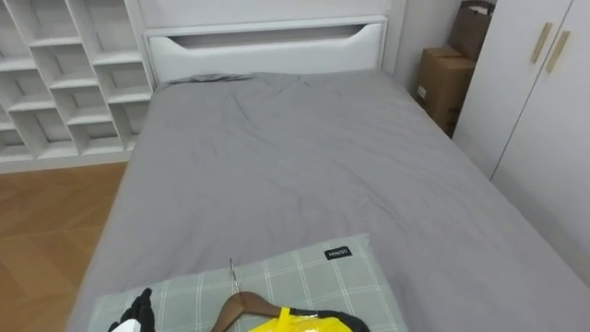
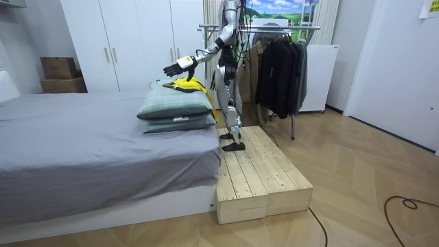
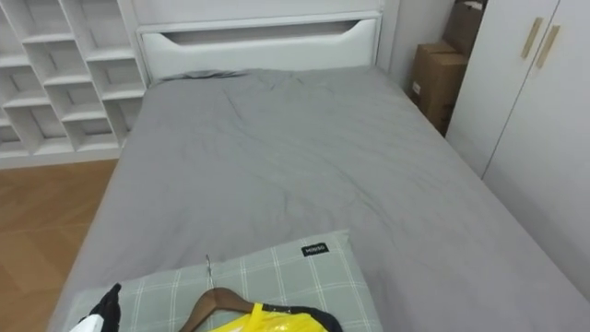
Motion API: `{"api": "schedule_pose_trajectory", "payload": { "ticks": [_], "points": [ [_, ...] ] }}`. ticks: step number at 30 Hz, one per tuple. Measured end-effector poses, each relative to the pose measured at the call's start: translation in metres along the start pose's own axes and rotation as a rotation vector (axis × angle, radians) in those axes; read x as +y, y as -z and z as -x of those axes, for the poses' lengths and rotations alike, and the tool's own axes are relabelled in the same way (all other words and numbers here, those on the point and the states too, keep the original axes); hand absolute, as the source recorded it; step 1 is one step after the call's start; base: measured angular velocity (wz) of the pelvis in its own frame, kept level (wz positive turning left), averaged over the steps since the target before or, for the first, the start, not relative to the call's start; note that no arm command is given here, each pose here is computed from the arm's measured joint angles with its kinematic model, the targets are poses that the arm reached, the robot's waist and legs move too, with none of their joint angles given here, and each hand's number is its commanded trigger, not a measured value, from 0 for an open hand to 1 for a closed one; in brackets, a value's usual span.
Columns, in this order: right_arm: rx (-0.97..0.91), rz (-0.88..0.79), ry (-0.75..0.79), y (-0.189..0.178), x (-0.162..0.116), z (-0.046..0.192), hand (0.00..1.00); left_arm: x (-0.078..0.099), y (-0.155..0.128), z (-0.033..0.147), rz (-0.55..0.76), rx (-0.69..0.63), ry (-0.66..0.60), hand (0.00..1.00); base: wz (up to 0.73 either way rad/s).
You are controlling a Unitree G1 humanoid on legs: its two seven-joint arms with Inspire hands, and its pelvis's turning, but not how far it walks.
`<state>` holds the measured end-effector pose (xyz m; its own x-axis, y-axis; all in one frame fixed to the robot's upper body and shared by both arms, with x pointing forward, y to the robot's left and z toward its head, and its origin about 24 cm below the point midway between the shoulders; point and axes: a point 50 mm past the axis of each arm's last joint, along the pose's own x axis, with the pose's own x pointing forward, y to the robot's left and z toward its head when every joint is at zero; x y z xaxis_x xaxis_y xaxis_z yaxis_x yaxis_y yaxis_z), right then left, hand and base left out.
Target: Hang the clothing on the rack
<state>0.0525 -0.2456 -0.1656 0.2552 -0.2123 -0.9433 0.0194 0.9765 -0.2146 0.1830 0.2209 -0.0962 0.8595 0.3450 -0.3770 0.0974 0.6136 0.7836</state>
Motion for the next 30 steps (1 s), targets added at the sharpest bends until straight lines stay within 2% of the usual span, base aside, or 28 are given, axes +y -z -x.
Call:
{"api": "schedule_pose_trajectory", "payload": {
  "ticks": [15, 30],
  "points": [
    [0.019, -0.008, 0.027, 0.003, 0.000, 0.000, 0.00, -0.008, -0.014, -0.002, 0.074, 0.000, 0.010, 0.00, 0.00],
    [0.016, -0.038, 0.021, 0.006, 0.009, 0.001, 0.00, -0.011, -0.018, -0.001, 0.012, -0.031, 0.025, 0.00, 0.00]
  ]
}}
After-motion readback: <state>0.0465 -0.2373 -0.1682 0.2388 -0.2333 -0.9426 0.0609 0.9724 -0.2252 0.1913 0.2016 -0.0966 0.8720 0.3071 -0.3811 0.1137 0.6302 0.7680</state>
